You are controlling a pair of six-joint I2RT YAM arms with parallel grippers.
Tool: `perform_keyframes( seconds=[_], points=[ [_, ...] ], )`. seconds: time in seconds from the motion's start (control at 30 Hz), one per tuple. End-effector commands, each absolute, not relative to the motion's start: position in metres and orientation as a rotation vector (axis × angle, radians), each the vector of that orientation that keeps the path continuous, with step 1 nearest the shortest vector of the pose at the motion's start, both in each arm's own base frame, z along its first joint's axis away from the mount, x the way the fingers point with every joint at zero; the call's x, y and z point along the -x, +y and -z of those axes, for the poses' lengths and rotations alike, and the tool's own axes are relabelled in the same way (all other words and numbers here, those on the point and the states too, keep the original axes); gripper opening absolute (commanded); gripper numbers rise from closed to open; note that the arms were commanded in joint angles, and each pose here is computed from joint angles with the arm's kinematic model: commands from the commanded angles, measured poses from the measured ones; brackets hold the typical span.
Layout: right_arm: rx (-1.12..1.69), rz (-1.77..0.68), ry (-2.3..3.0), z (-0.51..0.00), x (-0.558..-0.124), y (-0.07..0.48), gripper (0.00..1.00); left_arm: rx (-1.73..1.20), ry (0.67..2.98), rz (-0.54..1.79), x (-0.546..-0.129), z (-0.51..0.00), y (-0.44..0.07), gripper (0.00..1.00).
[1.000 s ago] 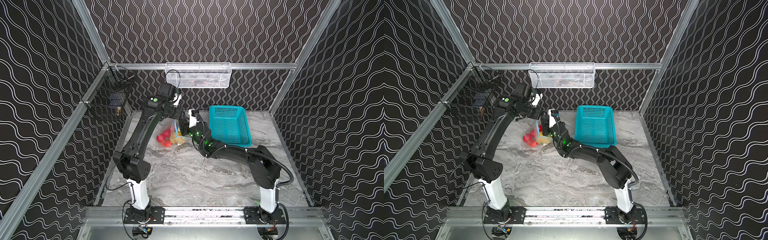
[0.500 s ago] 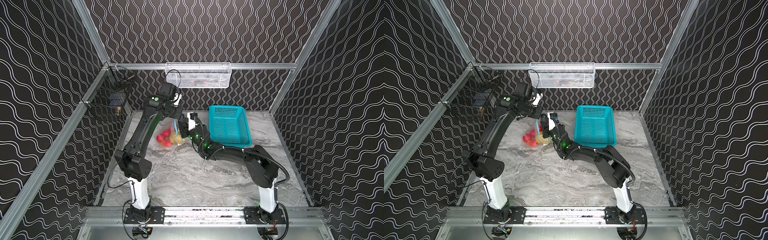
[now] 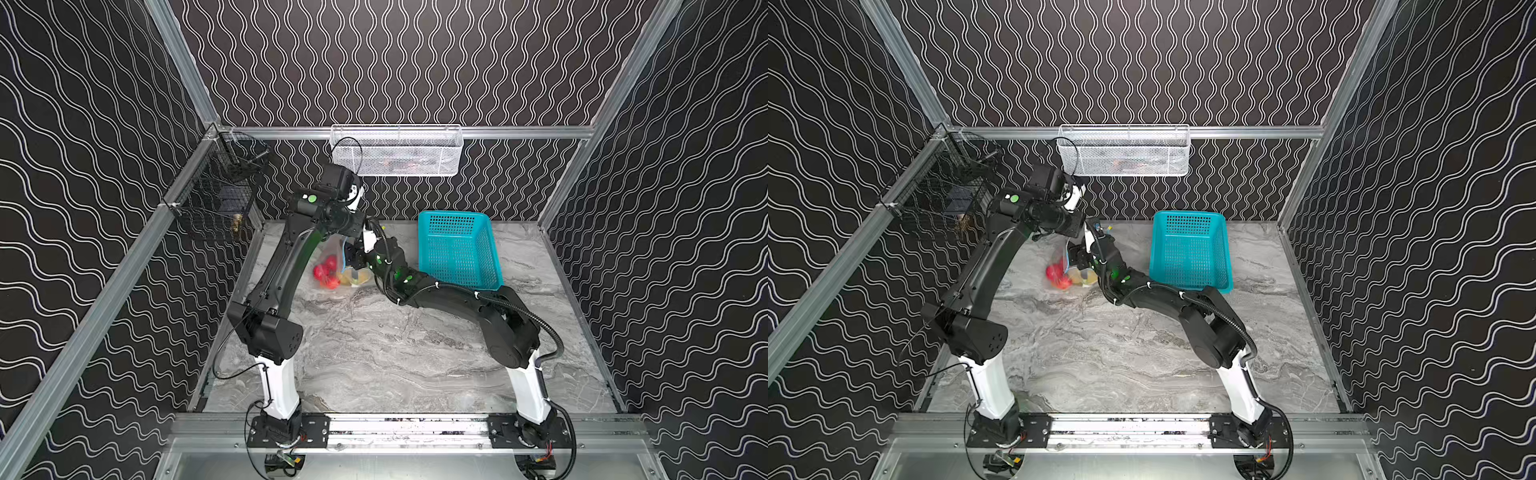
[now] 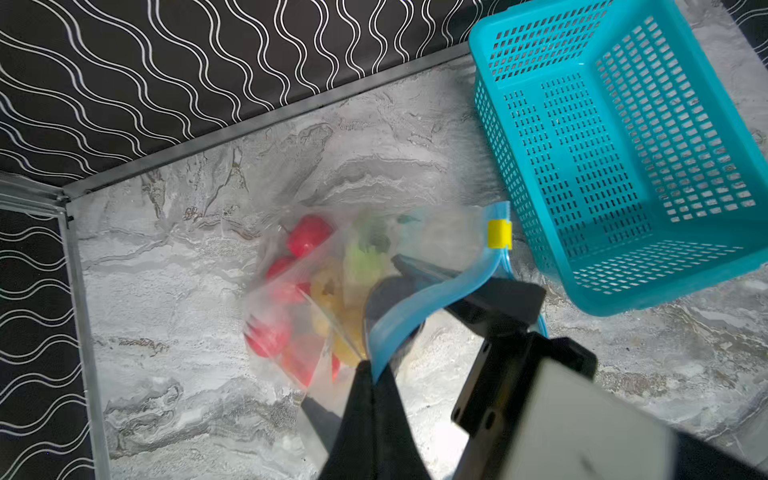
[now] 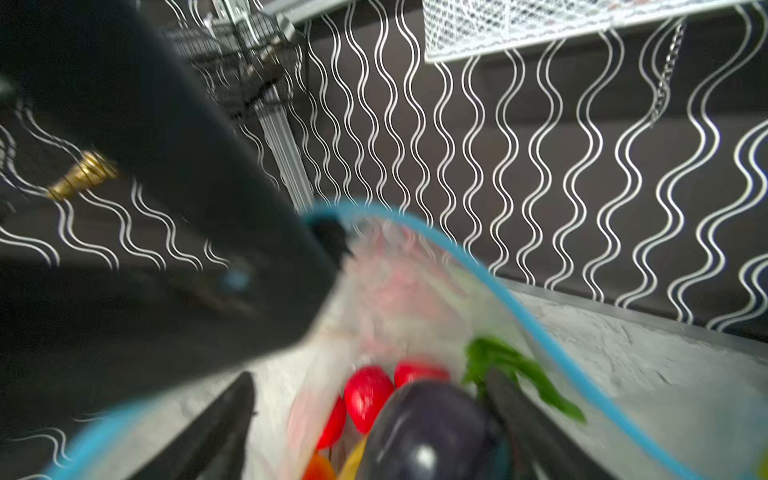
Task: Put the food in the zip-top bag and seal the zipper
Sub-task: 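Lower the cucumber into the bag and open the right gripper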
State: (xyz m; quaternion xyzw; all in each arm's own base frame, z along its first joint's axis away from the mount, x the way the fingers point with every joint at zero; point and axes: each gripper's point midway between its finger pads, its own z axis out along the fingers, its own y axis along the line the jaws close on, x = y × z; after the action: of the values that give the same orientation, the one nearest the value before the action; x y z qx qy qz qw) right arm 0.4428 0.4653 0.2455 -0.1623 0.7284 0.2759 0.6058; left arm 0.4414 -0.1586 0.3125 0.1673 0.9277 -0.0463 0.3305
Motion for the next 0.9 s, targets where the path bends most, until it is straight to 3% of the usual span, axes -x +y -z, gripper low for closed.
perform_keyframes(
  seconds=[0.0, 0.3, 0.63, 0.87],
  points=[
    [0.383, -0.624, 1.719, -0.245, -0.439, 0.46, 0.91, -0.451, 2.403, 0.107, -0.44, -0.318, -0.158, 0.0],
    [0.335, -0.617, 1.705, -0.279, -0.431, 0.44, 0.99, -0.448, 2.403, 0.095, -0.439, -0.318, -0.156, 0.0],
    [0.369, -0.672, 1.722, -0.291, -0.414, 0.43, 0.99, -0.439, 2.405, 0.059, -0.437, -0.314, -0.15, 0.0],
    [0.337, -0.679, 1.703, -0.332, -0.396, 0.404, 0.99, -0.442, 2.431, 0.089, -0.434, -0.302, -0.153, 0.0]
  ],
)
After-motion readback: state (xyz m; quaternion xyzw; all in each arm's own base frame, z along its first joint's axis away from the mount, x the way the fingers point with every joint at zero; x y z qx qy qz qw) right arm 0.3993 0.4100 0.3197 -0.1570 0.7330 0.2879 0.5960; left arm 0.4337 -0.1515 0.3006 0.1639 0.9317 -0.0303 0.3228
